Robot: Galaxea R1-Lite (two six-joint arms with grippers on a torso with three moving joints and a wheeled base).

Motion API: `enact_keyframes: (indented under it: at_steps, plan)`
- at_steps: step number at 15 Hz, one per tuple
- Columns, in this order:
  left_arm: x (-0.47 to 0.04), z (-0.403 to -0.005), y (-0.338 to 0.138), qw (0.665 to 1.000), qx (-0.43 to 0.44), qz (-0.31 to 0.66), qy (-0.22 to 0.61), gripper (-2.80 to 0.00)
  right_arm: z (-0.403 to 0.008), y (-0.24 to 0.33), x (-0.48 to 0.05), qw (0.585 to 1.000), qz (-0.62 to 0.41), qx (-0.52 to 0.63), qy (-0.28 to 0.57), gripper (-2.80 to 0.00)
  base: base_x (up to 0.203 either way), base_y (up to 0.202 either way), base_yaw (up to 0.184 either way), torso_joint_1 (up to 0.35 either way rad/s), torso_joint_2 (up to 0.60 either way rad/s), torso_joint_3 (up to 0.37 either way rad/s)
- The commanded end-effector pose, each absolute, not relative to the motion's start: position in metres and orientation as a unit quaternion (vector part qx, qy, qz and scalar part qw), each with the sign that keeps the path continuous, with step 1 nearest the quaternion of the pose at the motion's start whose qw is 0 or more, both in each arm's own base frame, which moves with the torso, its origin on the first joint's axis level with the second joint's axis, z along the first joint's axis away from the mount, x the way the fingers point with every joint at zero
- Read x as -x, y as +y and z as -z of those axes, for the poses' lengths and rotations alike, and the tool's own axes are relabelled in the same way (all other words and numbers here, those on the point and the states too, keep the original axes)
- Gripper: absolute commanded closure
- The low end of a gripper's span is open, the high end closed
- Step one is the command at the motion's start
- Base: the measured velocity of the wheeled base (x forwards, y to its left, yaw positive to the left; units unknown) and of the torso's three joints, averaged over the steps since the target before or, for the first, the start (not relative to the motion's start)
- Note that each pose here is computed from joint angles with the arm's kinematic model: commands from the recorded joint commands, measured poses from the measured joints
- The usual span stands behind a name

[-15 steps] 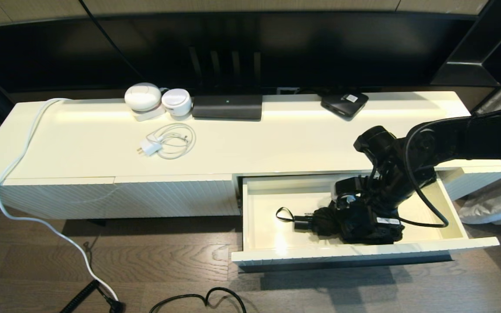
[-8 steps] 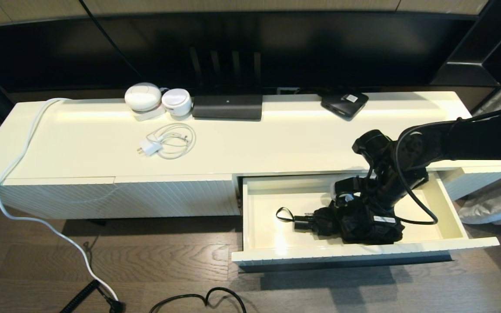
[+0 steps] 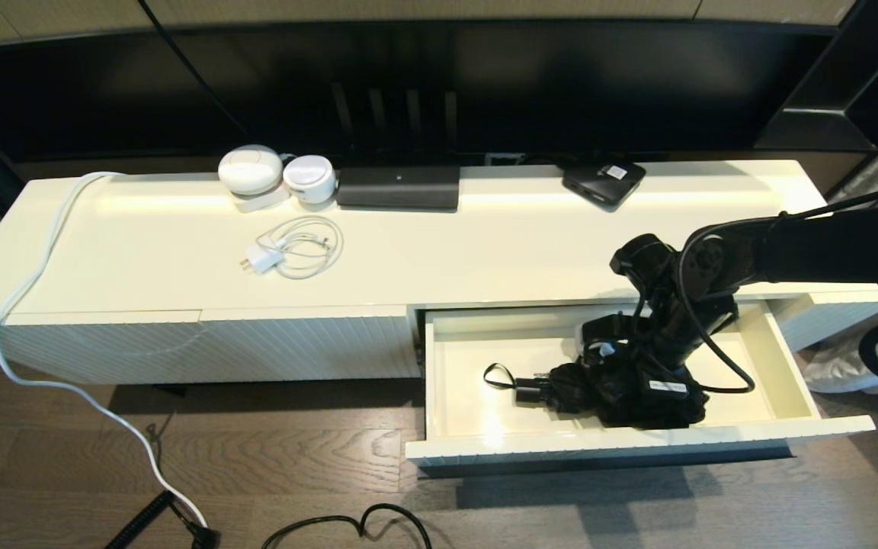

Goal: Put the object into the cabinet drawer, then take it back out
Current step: Take the umbrella out of the drawer and put it on the table

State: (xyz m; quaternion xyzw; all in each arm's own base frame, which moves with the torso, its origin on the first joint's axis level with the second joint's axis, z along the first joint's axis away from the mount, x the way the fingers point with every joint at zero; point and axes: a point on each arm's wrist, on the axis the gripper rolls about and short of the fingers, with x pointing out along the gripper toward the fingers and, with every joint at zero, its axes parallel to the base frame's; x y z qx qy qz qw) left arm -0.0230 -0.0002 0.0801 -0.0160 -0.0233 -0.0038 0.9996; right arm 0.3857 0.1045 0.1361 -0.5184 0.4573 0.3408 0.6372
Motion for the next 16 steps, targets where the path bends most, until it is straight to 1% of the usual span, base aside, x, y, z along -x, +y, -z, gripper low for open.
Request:
enact_keyframes:
  at_steps: [1,3,8,12,16]
  plan:
    - [0.023,-0.08,0.0,1.0,0.016,0.003,-0.022,0.0,-0.132,0.105,-0.387,0.633,-0.345,0.519,0.46,0.0,0.0,0.0,0.0,0.0,0.0,0.0]
    - [0.023,-0.08,0.0,1.0,0.016,0.003,-0.023,0.0,-0.125,0.105,-0.388,0.628,-0.352,0.515,0.465,0.0,0.0,0.0,0.0,0.0,0.0,0.0]
    - [0.023,-0.08,0.0,1.0,0.016,0.004,-0.023,0.0,-0.128,0.103,-0.383,0.629,-0.353,0.513,0.465,0.0,0.0,0.0,0.0,0.0,0.0,0.0]
    - [0.023,-0.08,0.0,1.0,0.016,0.003,-0.023,0.0,-0.163,0.095,-0.356,0.646,-0.342,0.517,0.445,0.0,0.0,0.0,0.0,0.0,0.0,0.0]
    - [0.023,-0.08,0.0,1.0,0.016,0.003,-0.023,0.0,-0.205,0.085,-0.308,0.669,-0.326,0.526,0.411,0.0,0.0,0.0,0.0,0.0,0.0,0.0]
